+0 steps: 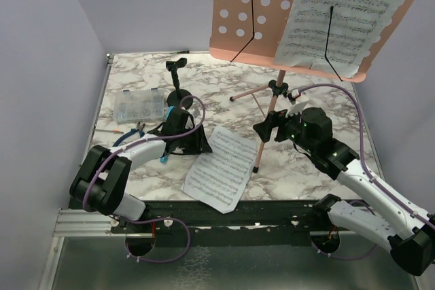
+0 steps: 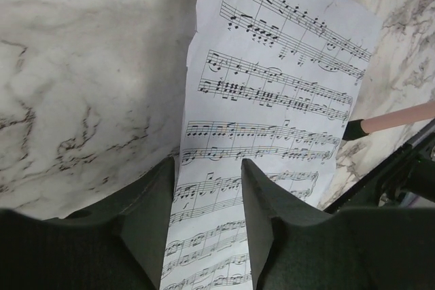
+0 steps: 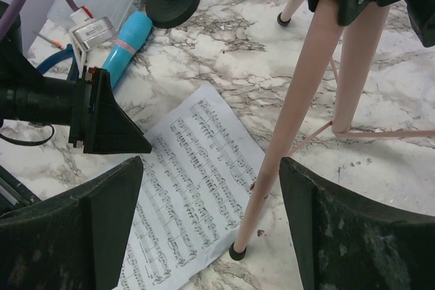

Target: Set up the instrument practice props

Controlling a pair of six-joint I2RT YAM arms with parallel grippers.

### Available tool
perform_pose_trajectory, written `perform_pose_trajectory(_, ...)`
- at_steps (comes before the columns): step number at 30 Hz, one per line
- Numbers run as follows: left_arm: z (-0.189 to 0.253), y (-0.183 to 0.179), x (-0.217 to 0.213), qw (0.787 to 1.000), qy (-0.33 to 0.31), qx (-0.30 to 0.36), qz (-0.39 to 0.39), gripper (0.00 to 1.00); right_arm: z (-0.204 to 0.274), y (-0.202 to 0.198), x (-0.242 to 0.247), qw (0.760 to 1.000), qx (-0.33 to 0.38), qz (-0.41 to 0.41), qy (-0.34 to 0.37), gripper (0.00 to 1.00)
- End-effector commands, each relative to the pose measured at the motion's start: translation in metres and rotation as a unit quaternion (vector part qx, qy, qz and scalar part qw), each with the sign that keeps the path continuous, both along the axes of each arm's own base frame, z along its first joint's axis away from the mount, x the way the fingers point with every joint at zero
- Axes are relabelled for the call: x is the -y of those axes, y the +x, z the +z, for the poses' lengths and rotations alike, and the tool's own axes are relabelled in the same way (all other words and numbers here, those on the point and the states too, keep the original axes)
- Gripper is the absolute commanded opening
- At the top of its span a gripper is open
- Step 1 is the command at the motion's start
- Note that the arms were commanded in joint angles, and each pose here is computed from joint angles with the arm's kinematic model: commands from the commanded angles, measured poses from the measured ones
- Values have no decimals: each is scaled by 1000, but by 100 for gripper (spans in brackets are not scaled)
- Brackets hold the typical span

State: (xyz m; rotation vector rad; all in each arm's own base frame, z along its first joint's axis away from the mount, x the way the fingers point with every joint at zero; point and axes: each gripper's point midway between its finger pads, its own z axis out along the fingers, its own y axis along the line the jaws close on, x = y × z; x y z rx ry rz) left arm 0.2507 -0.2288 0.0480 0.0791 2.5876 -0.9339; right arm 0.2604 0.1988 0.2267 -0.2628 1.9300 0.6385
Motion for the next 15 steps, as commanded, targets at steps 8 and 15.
perform_pose_trajectory(8, -31, -24, -35, 995, 87, -38, 30, 49, 16, 3, -10, 1000, 20, 17, 10, 86)
perform_pose_trajectory(15, -46, -30, -36, 994, 94, -58, 19, 40, 17, 4, -9, 1000, 22, 16, 12, 85)
